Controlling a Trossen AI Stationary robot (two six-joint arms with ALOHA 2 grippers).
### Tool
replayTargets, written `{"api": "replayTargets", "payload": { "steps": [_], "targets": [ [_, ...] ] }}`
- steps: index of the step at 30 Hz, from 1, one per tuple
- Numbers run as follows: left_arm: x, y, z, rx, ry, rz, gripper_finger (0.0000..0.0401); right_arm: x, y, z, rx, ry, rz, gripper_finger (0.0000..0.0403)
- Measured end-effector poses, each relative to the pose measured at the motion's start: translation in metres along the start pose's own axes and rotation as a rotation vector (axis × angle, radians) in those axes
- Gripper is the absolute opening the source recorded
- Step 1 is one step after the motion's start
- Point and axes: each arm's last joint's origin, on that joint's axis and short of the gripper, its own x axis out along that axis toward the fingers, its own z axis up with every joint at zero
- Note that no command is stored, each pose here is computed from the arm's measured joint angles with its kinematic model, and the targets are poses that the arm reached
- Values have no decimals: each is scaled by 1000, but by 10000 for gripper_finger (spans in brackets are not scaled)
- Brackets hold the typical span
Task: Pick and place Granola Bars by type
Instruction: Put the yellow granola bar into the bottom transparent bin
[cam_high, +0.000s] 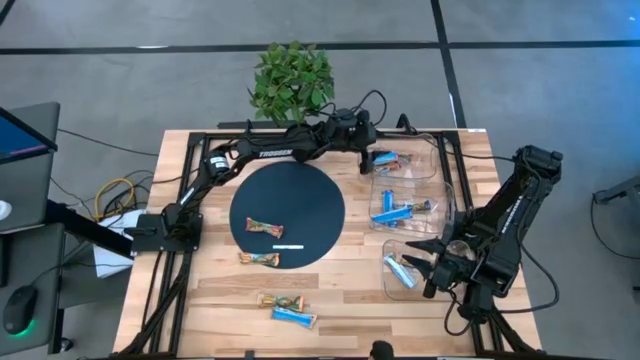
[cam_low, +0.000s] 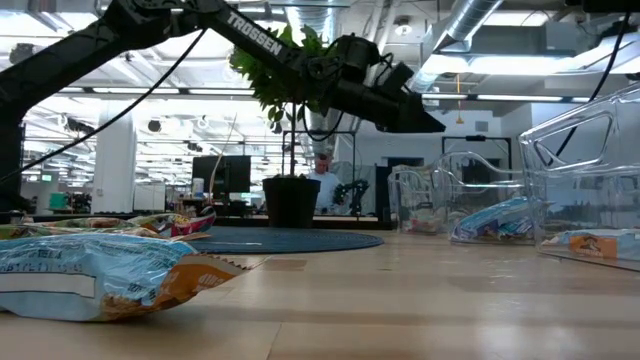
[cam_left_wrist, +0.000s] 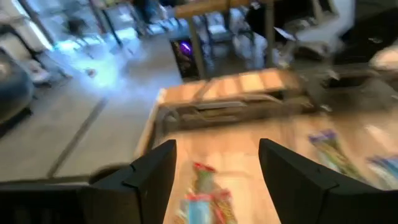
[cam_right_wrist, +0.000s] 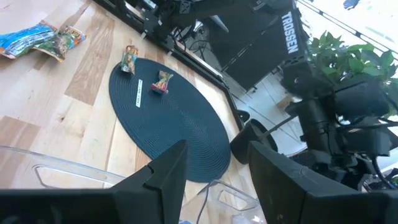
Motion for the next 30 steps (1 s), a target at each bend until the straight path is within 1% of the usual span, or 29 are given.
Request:
{"api": "replayTargets", "payload": {
  "steps": [5,7,10,15,17,21,25,27,30],
  "targets": [
    [-13,-12,19,35,69,-84,223,0,0,0,0,4,8,164],
    [-23,-19,30,55,122,-118,223,0,0,0,0,8,16,164],
    [-37,-31,39,78,237,-161,223,0,0,0,0,9,16,164],
    [-62,-48,45,65,436,-267,223,0,0,0,1,8,15,164],
    [-74,-51,46,52,510,-311,223,0,0,0,1,8,15,164],
    [-97,-56,46,-9,646,-418,223,0,0,0,1,8,15,164],
    [-119,-62,42,-49,826,-496,223,0,0,0,0,8,14,164],
    [-126,-67,37,-84,910,-549,223,1,0,-1,-2,11,11,164],
    [-129,-76,30,-110,963,-596,223,4,-1,-1,-5,24,-1,164]
  ]
}}
